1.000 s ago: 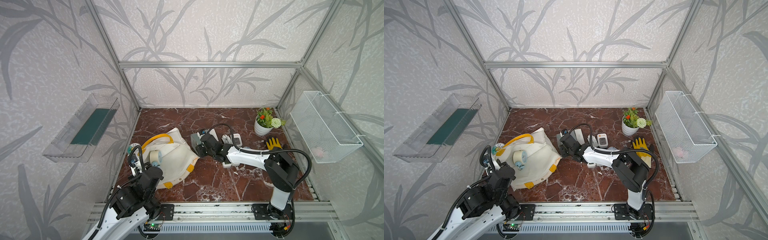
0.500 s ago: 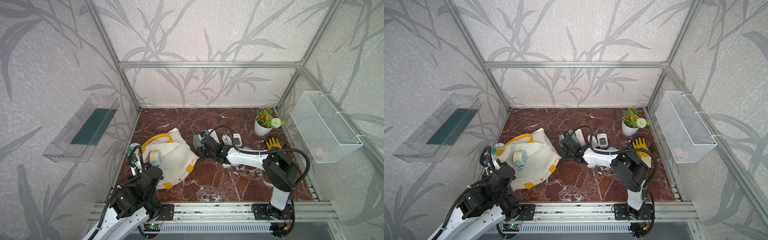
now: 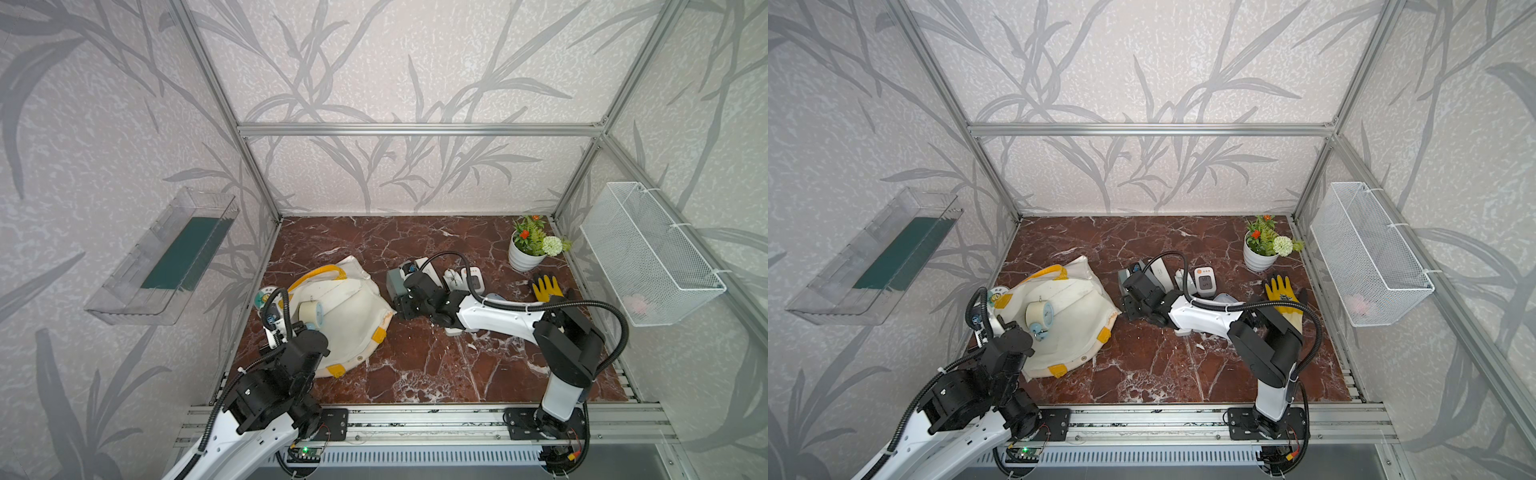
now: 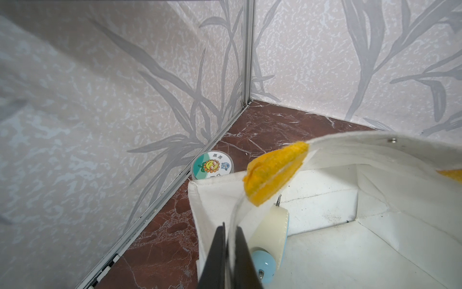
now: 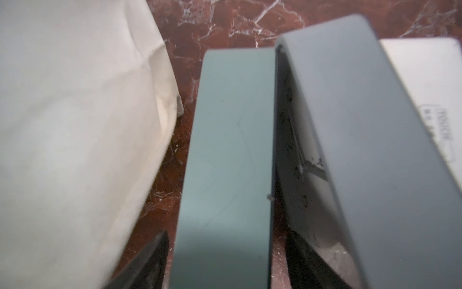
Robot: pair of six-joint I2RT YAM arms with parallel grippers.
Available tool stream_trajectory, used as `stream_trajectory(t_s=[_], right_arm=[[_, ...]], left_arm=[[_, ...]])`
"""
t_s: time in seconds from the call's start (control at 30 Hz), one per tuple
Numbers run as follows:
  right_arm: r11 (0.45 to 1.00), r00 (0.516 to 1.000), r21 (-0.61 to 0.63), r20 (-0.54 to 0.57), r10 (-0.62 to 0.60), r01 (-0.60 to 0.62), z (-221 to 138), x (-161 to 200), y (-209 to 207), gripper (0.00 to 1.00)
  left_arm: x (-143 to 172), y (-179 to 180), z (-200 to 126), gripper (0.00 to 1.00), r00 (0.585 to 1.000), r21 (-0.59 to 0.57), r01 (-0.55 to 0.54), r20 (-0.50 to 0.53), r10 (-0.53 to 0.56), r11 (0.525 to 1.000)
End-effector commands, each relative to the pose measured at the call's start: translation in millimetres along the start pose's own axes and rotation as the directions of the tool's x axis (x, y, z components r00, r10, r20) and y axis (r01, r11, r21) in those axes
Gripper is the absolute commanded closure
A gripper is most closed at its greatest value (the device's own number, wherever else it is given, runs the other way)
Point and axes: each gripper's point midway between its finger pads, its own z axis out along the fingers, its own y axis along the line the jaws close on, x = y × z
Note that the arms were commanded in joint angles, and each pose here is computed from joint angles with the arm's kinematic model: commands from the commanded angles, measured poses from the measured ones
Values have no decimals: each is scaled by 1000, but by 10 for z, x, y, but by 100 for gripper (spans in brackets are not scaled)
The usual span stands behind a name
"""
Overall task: Take the alarm clock out of the canvas bag
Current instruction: Place the alarm at the center of the board.
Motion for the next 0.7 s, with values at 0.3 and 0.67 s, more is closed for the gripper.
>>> stream_trajectory(t_s=[0.3, 0.67], right_arm=[[999, 972, 33, 232, -42, 35, -902, -453, 32, 16], [912, 933, -286, 296, -207, 293, -1196, -31, 1085, 35]], left_arm=[[-76, 19, -29, 100, 999, 18, 51, 19, -51, 999], [-66, -16, -26, 100, 998, 33, 63, 14, -63, 997]])
